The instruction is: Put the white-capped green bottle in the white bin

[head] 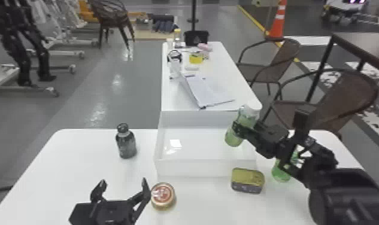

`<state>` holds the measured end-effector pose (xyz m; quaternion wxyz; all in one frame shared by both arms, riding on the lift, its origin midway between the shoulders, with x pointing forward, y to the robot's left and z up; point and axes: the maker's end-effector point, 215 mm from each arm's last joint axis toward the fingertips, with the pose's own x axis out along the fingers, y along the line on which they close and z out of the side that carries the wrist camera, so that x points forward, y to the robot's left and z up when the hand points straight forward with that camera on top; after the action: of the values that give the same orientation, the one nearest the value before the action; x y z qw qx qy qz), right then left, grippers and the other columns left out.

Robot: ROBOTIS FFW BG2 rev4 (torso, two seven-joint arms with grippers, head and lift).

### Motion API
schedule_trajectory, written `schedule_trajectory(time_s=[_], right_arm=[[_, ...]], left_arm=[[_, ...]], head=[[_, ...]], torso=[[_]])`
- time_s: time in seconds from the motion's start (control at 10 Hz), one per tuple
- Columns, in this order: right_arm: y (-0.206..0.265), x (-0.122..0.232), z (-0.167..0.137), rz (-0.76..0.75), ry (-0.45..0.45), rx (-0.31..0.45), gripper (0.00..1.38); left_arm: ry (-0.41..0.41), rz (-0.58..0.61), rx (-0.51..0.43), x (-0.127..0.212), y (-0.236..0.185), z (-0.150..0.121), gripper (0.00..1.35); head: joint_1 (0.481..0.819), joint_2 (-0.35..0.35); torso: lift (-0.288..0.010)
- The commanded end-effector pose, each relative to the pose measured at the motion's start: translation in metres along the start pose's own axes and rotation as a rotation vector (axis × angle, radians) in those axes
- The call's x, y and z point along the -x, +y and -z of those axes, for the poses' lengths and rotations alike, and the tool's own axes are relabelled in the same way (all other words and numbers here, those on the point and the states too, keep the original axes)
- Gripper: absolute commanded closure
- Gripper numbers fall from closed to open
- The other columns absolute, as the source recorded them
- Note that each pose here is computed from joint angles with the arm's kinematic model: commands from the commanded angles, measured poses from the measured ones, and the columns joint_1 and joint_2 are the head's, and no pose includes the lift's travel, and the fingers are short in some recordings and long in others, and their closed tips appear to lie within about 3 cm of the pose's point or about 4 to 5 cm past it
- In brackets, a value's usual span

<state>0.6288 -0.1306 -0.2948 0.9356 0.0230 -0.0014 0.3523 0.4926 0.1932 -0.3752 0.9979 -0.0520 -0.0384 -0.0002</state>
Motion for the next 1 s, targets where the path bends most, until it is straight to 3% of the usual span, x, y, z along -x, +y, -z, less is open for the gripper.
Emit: schedule_trajectory(time_s=[0.0, 0.2, 0.6, 0.9], right_arm=[[-0.013, -0.01, -0.002, 0.011, -0.014, 0.012, 0.87], [-0.026, -0.021, -0.007, 0.02, -0.034, -0.009, 0.87], [-0.026, -0.019, 0.046, 0.035, 0.025, -0.106, 0.87], [-0.023, -0.018, 0.063, 0.034, 0.054, -0.121, 0.87]], left_arm=[[-0.003, 0.001, 0.0, -0.001, 0.0, -0.001, 0.13], [-0.003, 0.005, 0.001, -0.002, 0.0, -0.002, 0.13], [-0.005, 0.002, 0.003, -0.001, 0.001, -0.002, 0.13], [-0.006, 0.002, 0.005, -0.001, 0.001, -0.002, 0.13]], head=[[0.549, 0.0], [0.549, 0.0], [0.549, 0.0], [0.549, 0.0]], torso=[[-0.1], [-0.1], [-0.1], [-0.1]])
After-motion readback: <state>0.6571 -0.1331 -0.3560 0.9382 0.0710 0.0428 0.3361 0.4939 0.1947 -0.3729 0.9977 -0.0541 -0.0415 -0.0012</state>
